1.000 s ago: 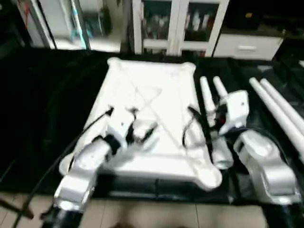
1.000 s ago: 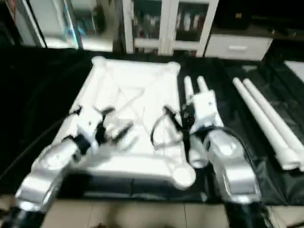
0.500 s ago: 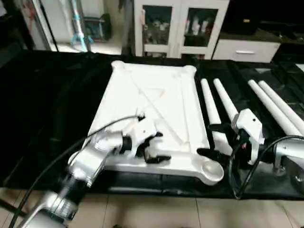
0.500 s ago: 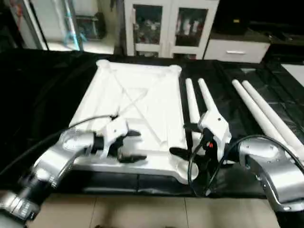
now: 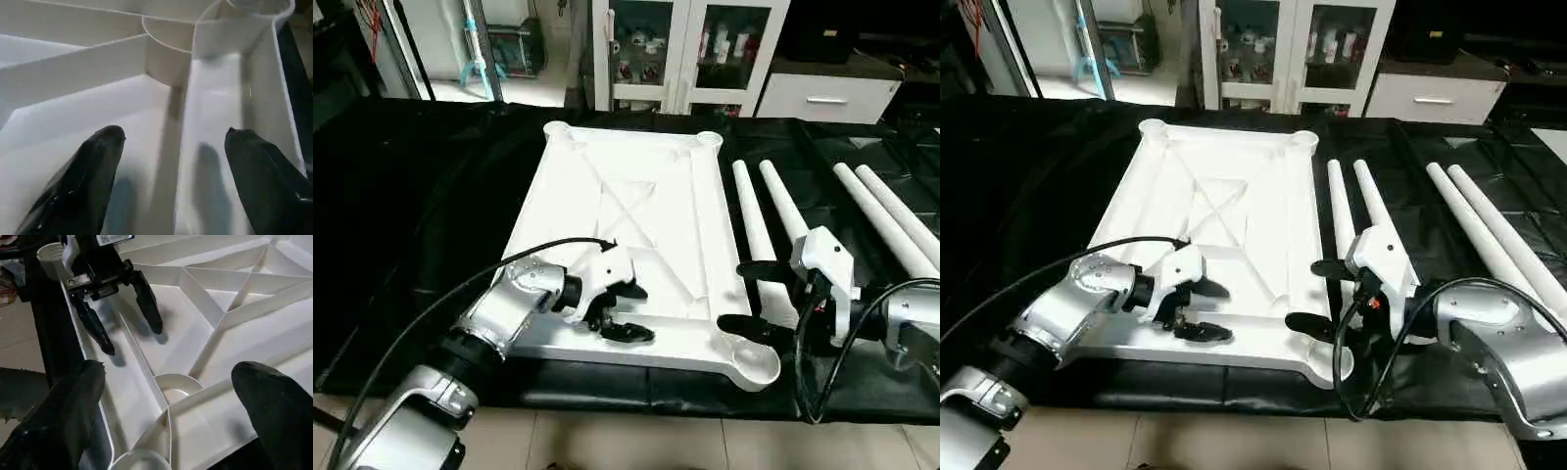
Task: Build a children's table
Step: Move to table
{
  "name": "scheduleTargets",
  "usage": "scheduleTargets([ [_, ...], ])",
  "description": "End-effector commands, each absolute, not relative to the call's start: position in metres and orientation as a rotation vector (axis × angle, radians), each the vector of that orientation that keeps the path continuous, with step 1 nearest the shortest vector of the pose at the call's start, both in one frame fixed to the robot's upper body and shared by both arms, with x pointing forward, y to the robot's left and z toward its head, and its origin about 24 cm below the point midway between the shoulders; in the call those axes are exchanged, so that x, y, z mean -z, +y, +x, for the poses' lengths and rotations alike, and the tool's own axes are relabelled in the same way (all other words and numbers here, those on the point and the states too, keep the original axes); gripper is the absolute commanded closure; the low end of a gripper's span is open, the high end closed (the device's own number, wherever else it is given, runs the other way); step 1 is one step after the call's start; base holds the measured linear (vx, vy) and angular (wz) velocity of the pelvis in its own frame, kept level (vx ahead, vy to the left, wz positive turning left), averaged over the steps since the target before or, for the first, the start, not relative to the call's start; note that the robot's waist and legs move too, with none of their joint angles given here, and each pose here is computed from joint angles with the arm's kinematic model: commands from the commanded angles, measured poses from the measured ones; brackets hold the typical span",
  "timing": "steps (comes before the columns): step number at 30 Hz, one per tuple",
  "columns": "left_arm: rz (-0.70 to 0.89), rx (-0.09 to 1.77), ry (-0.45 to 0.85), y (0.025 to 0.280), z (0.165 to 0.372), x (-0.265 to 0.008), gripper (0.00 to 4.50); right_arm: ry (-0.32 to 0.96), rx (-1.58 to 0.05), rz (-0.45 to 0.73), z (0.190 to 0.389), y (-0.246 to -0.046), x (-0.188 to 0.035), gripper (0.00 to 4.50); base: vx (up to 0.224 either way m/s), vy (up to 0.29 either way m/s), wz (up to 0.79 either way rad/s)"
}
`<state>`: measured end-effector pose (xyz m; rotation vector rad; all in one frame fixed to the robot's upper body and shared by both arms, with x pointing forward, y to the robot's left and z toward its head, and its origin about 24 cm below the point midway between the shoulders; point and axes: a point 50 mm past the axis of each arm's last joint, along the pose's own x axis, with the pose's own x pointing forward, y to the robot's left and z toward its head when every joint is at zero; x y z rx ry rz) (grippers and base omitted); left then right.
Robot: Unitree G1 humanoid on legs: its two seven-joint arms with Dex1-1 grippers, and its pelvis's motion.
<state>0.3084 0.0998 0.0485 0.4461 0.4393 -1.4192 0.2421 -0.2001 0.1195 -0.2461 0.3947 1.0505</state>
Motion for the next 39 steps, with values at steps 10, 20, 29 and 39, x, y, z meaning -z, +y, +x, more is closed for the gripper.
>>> scheduleTargets([
  [10, 0.466, 1.351, 0.452, 0.098, 0.319, -0.043, 1.77, 0.409, -1.093, -0.259, 0.243, -0.193, -0.120, 0.00, 0.000, 0.000, 0.00],
  [20, 0.416, 1.415, 0.550, 0.103, 0.313, -0.032, 2.50, 0.417, -1.092, -0.259, 0.243, -0.194, -0.119, 0.00, 0.000, 0.000, 0.00],
  [29, 0.454, 1.399, 0.605, 0.109, 0.313, -0.027, 3.10, 0.412, -1.081, -0.273, 0.246, -0.195, -0.118, 0.00, 0.000, 0.000, 0.00],
  [39, 0.516, 1.428, 0.714, 0.120, 0.306, -0.016, 3.95, 0.409, -1.074, -0.283, 0.247, -0.195, -0.118, 0.00, 0.000, 0.000, 0.00],
])
